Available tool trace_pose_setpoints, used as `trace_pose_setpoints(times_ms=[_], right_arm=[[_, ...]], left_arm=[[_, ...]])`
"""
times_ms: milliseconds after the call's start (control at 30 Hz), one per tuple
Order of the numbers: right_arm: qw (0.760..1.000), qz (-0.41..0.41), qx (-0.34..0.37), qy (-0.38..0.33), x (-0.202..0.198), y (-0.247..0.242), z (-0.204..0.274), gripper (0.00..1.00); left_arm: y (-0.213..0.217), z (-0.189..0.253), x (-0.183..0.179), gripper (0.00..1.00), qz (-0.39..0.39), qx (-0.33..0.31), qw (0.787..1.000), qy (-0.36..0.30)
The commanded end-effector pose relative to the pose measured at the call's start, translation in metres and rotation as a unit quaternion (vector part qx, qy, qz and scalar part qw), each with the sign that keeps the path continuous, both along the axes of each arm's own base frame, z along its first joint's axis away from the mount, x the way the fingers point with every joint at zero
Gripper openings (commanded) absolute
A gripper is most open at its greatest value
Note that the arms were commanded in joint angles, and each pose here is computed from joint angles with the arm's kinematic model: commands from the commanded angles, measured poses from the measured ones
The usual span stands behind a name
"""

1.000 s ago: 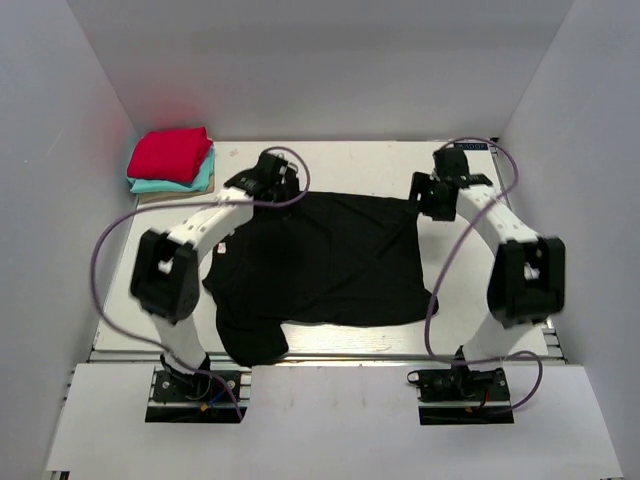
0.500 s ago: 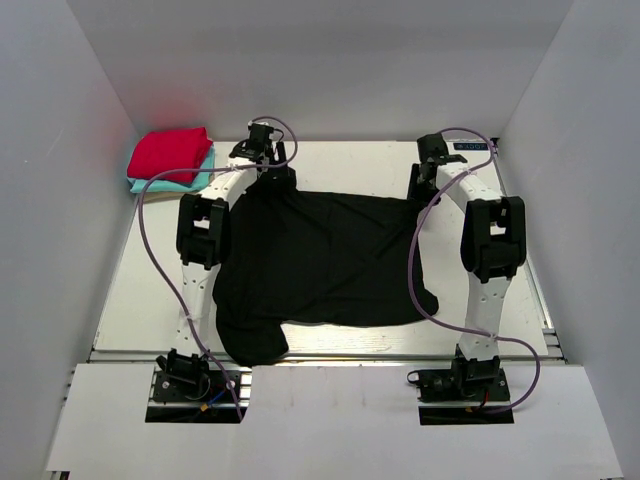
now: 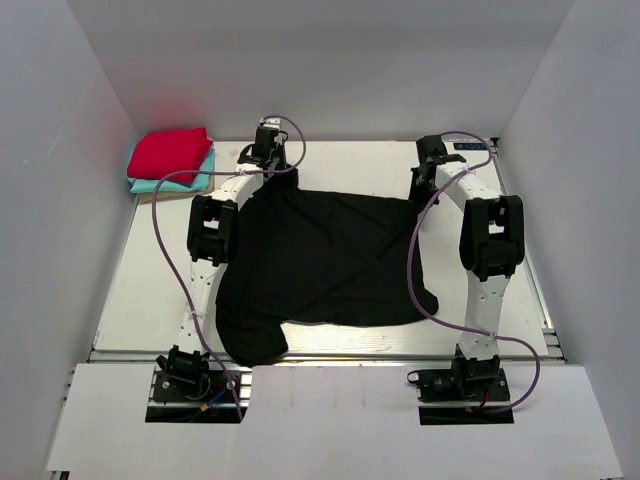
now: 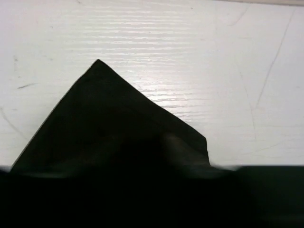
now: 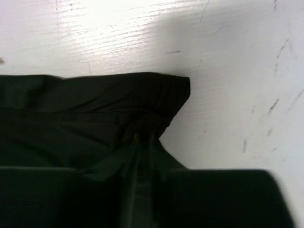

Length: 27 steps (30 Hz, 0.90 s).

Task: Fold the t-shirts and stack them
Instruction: Flatten out the tshirt

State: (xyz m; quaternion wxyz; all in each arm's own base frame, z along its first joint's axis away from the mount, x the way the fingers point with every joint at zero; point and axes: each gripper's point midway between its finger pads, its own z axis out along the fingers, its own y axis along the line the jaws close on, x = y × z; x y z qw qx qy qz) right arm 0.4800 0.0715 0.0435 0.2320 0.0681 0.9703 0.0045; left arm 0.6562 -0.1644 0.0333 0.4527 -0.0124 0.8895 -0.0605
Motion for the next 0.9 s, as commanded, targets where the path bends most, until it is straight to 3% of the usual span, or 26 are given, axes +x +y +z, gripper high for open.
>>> trace_pose_setpoints(times_ms=[0,33,167,367,567,733,867], right_arm=[[1.0,0.009,0.029,0.002,-0.003,0.01,0.004,0.17],[0.999,0.01,0.033,0.001,-0.002,0.011,0.005,0.03],[0.999,0.013,0.046,-0.015,0.004,0.016,0.016,0.0],[0.991,0.012,0.071,-0.117,0.033,0.023,0.071,0.0],[0.977,-0.04,0.078,-0.193,0.062,0.012,0.105,0.0],[0.975,-0.041,0.085,-0.201,0.084,0.013,0.107,0.0],[0.986,-0.066,0.067,-0.141,0.079,-0.001,0.063,0.0]], left_arm=[[-0.014,-0.004,0.001,0.29,-0.043,-0.005,0.999,-0.01],[-0.012,-0.006,0.001,0.0,-0.04,-0.001,0.999,-0.005],[-0.008,0.007,0.005,0.0,-0.031,0.007,0.999,-0.025],[0.021,0.085,0.013,0.0,0.04,0.014,0.993,-0.107],[0.055,0.114,0.025,0.0,0.108,0.013,0.983,-0.145],[0.073,0.108,0.033,0.0,0.152,0.002,0.976,-0.154],[0.095,0.094,0.036,0.0,0.178,-0.006,0.973,-0.145]])
